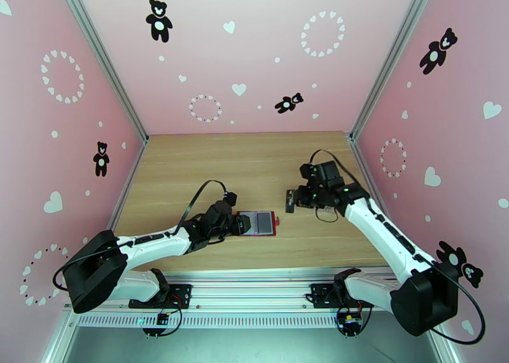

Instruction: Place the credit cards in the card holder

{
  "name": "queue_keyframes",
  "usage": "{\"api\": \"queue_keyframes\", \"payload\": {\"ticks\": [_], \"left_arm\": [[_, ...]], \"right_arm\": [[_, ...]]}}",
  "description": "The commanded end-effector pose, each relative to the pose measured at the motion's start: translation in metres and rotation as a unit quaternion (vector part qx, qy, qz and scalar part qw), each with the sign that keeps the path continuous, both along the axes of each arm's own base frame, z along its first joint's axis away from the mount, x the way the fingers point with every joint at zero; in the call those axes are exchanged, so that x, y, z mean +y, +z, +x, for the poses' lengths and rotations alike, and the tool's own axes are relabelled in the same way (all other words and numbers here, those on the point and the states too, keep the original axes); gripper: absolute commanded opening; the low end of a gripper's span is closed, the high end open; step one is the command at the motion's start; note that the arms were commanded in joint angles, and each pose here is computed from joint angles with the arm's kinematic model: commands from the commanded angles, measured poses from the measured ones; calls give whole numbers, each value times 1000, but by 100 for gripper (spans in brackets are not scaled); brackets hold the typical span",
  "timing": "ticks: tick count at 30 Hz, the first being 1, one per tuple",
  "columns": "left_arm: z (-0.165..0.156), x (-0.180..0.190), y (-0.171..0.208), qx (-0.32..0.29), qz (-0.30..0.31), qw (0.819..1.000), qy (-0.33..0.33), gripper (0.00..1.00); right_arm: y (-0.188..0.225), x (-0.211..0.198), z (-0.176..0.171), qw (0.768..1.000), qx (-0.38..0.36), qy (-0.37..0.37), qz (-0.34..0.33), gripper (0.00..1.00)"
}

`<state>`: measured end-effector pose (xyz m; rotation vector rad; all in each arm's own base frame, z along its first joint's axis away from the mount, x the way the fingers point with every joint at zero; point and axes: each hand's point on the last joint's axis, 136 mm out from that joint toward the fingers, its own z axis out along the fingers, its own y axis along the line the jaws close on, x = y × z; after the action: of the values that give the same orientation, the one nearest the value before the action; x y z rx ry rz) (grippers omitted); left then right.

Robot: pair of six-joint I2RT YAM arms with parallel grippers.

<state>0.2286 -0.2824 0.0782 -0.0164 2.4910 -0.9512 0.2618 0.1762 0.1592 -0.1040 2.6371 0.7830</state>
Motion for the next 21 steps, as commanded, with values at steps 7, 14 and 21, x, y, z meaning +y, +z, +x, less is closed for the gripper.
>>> {"api": "queue_keyframes", "payload": {"ticks": [7, 14, 21], "left_arm": [[5, 10, -21, 21, 20, 999, 15, 40], [8, 9, -34, 38, 20, 999, 16, 39], [8, 9, -39, 45, 24, 999, 15, 38]], "right_arm": [[-35, 65, -21, 994, 53, 51, 77, 0], [-61, 80, -16, 991, 87, 61, 85, 0], [-87, 85, -9, 989, 117, 56, 73, 0]]}}
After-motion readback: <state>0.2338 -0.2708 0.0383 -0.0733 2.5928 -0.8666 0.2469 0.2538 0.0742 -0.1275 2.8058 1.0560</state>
